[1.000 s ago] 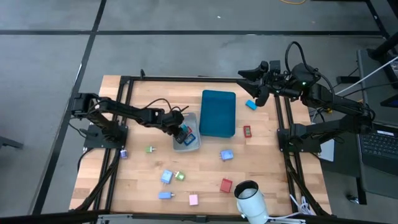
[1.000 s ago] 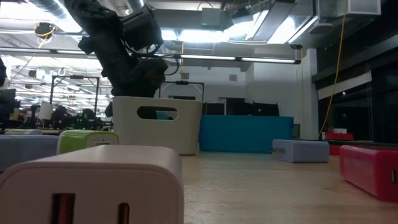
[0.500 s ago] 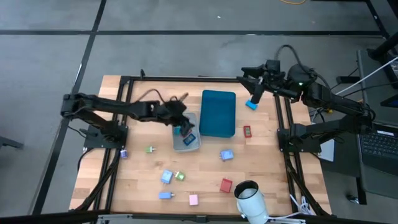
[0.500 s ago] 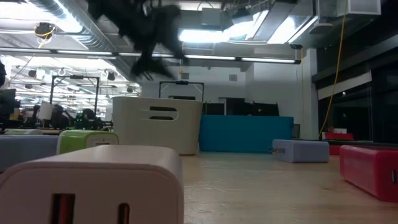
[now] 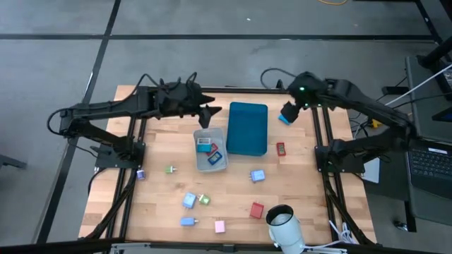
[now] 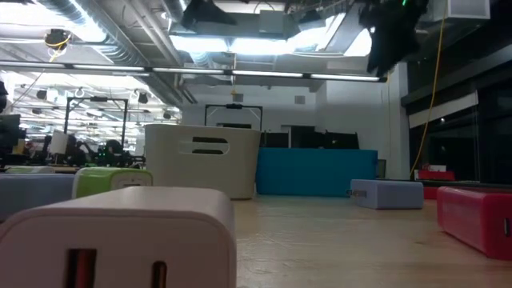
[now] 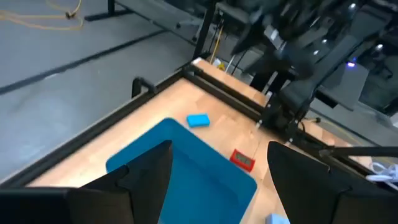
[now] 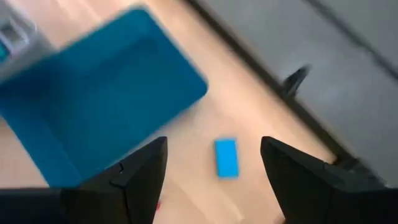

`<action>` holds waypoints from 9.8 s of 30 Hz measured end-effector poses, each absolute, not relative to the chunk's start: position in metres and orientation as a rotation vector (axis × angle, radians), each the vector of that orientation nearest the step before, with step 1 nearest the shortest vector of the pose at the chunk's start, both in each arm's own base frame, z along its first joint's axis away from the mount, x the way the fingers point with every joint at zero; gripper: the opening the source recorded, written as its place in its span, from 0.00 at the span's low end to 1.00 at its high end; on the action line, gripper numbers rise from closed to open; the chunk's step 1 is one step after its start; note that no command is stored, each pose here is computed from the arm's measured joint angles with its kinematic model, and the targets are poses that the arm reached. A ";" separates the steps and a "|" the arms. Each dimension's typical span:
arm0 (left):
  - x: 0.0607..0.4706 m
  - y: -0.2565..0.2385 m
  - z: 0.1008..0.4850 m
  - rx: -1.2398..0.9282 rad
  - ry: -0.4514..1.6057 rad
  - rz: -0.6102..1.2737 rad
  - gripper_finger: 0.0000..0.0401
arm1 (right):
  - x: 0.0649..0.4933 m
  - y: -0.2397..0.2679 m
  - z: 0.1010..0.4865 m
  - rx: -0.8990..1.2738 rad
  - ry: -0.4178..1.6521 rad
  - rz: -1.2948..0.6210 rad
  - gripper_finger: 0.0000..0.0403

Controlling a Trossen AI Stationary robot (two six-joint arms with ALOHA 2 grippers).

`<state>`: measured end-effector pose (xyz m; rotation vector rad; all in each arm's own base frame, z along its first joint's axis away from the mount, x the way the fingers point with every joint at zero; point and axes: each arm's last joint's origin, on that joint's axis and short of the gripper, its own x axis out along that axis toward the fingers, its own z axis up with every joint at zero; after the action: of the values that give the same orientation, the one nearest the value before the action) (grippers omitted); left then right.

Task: Pick & Place Office items
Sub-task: Put the light blue timer into the gray bin

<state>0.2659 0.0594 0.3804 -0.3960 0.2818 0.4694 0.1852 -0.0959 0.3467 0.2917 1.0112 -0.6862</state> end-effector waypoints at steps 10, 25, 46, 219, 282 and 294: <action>0.268 0.056 0.378 -0.413 0.300 0.441 0.64 | 0.223 -0.127 0.262 0.312 1.320 -0.534 0.66; 0.265 0.048 0.369 -0.486 0.404 0.399 0.64 | 0.224 -0.156 0.220 0.386 1.533 -0.418 0.74; 0.262 0.046 0.363 -0.578 0.472 0.405 0.64 | 0.185 -0.205 0.211 0.512 1.480 -0.412 0.75; 0.208 0.076 0.376 -0.447 0.421 0.485 0.64 | 0.386 -0.105 0.187 -0.284 1.363 0.303 0.51; 0.205 0.079 0.370 -0.321 0.509 0.452 0.64 | 0.410 -0.102 0.254 0.065 1.423 0.003 0.59; 0.204 0.077 0.368 -0.210 0.563 0.360 0.64 | 0.406 -0.104 0.255 0.176 1.451 -0.032 0.60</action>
<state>0.2041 0.0773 0.3681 -0.2099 0.5634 0.3604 0.4062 -0.1038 0.2548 0.1759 1.4513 -0.0321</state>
